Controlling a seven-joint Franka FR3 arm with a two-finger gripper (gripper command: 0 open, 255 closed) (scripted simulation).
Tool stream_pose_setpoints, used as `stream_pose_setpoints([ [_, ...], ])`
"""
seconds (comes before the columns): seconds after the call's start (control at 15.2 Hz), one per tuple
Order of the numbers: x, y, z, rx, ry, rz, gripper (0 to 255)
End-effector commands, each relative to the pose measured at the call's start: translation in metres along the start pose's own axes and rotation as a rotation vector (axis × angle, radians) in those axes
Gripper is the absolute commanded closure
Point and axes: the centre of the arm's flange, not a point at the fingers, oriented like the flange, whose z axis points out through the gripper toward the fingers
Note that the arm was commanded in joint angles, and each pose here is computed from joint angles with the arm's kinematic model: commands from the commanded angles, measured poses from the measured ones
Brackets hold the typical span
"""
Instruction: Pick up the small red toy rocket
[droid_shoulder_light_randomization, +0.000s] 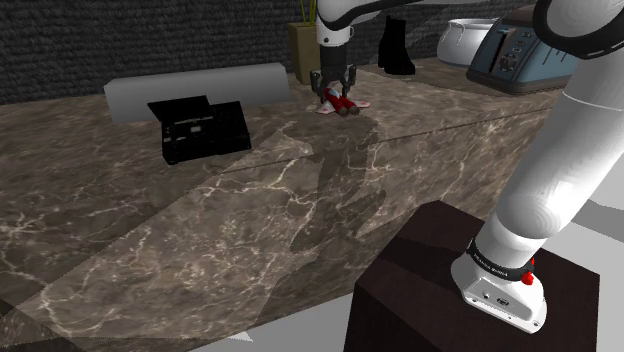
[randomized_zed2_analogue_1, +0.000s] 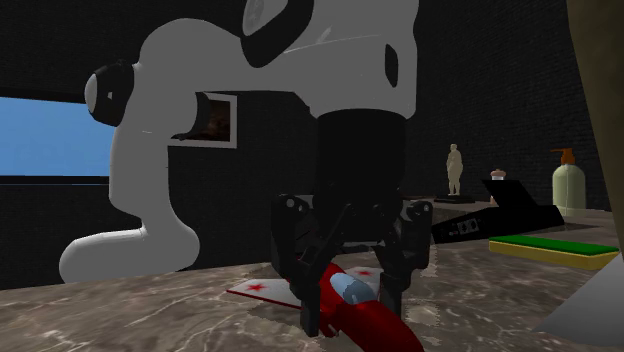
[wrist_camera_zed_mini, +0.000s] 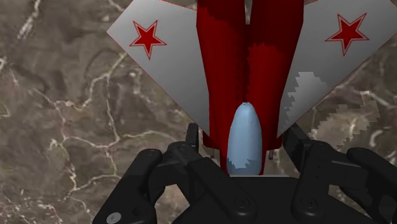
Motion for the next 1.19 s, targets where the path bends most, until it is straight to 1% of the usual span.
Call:
stream_pose_setpoints([
  [0.0,0.0,0.0,0.001,0.0,-0.001,0.0,255],
  [0.99,0.001,0.005,-0.078,0.0,-0.001,0.0,255],
  [1.12,0.001,0.005,-0.079,0.0,-0.001,0.0,255],
])
